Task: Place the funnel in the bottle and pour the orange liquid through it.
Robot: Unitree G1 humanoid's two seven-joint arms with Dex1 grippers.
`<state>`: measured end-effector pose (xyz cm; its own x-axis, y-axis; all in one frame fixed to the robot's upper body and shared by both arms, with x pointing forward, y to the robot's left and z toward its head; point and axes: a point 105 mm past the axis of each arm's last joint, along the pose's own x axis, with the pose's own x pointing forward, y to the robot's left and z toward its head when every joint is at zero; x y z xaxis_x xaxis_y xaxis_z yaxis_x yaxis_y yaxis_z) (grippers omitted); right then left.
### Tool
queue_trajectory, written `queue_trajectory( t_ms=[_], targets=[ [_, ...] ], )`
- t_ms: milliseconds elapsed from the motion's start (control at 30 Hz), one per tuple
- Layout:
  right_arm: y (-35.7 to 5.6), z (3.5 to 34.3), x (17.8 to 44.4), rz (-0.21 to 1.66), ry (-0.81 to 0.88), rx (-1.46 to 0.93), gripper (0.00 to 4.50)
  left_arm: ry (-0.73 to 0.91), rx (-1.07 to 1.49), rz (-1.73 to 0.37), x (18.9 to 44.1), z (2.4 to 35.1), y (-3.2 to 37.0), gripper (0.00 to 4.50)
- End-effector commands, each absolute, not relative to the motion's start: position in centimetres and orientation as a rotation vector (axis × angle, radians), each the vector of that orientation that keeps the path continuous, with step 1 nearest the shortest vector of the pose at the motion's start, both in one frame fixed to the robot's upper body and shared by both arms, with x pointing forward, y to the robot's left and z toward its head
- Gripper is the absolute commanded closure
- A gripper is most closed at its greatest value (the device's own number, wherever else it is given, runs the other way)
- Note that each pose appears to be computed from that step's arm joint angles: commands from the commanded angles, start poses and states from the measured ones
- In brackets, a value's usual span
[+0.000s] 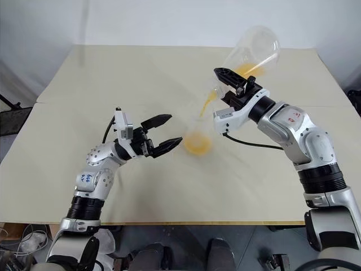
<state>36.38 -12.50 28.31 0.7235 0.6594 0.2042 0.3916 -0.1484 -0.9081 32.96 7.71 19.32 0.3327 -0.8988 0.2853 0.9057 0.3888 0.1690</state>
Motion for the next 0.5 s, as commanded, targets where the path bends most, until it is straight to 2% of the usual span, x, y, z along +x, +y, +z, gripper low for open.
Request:
queue_trajectory(
  t_ms=[33,500],
  targets=[
    [-11.97,30.49,35.25,0.239,-0.927,-1.771,2.07,-0.385,-0.012,-1.185,32.8,19.71,7.56,0.0],
    [-12.24,30.63,35.45,0.229,-0.926,-1.783,2.07,-0.386,-0.016,-1.181,32.77,19.67,7.5,0.0]
  ],
)
